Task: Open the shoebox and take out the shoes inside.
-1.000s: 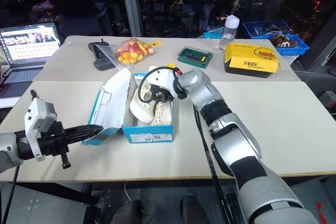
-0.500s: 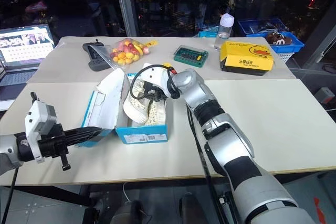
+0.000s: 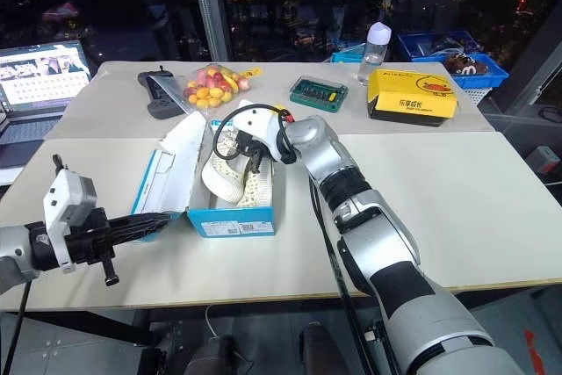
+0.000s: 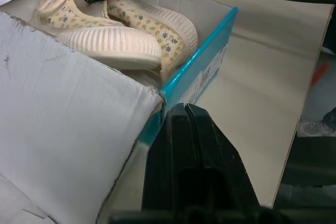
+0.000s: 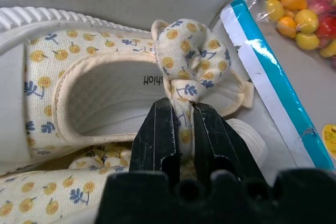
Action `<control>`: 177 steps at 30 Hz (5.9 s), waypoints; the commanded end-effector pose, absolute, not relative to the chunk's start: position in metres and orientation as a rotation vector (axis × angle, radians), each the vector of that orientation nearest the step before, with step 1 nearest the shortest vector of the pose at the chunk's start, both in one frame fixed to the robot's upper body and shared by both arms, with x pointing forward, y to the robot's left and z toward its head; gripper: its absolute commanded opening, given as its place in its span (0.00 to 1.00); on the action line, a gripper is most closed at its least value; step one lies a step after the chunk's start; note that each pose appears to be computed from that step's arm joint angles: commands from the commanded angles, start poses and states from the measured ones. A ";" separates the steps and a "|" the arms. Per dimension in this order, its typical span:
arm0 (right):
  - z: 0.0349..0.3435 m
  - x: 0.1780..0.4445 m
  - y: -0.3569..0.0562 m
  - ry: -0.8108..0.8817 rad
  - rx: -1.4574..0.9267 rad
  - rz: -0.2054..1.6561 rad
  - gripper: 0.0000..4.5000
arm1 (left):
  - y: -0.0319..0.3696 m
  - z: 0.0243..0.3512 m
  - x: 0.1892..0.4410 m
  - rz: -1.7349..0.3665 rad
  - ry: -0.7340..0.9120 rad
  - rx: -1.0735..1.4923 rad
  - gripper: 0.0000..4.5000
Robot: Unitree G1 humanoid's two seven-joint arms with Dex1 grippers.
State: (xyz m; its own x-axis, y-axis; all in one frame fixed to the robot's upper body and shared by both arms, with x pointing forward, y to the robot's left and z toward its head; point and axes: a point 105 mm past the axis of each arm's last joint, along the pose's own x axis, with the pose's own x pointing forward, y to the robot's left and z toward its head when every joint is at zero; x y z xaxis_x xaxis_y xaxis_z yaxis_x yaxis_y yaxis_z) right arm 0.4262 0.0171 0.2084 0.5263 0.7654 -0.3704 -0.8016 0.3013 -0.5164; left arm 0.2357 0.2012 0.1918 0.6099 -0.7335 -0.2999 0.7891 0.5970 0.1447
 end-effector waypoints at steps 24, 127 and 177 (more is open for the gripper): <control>0.298 0.386 0.019 -0.192 -0.486 1.124 0.00 | 0.195 0.202 0.238 -0.913 0.178 0.306 0.00; 0.224 0.382 0.015 -0.481 -1.964 1.360 0.56 | 0.168 0.192 0.242 -0.975 0.148 0.233 0.00; 0.267 0.389 0.032 -0.467 -2.026 1.279 0.56 | 0.162 0.192 0.239 -0.970 0.139 0.215 0.00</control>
State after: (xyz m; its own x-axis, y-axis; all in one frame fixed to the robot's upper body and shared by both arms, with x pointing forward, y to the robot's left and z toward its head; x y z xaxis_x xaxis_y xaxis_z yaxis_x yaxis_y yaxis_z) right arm 0.3948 0.0237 0.2372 0.4363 0.5748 -0.6923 -0.1166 -0.7268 -0.6769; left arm 0.2413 0.1681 0.1857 0.5717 -0.7874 -0.2306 0.8186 0.5661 0.0966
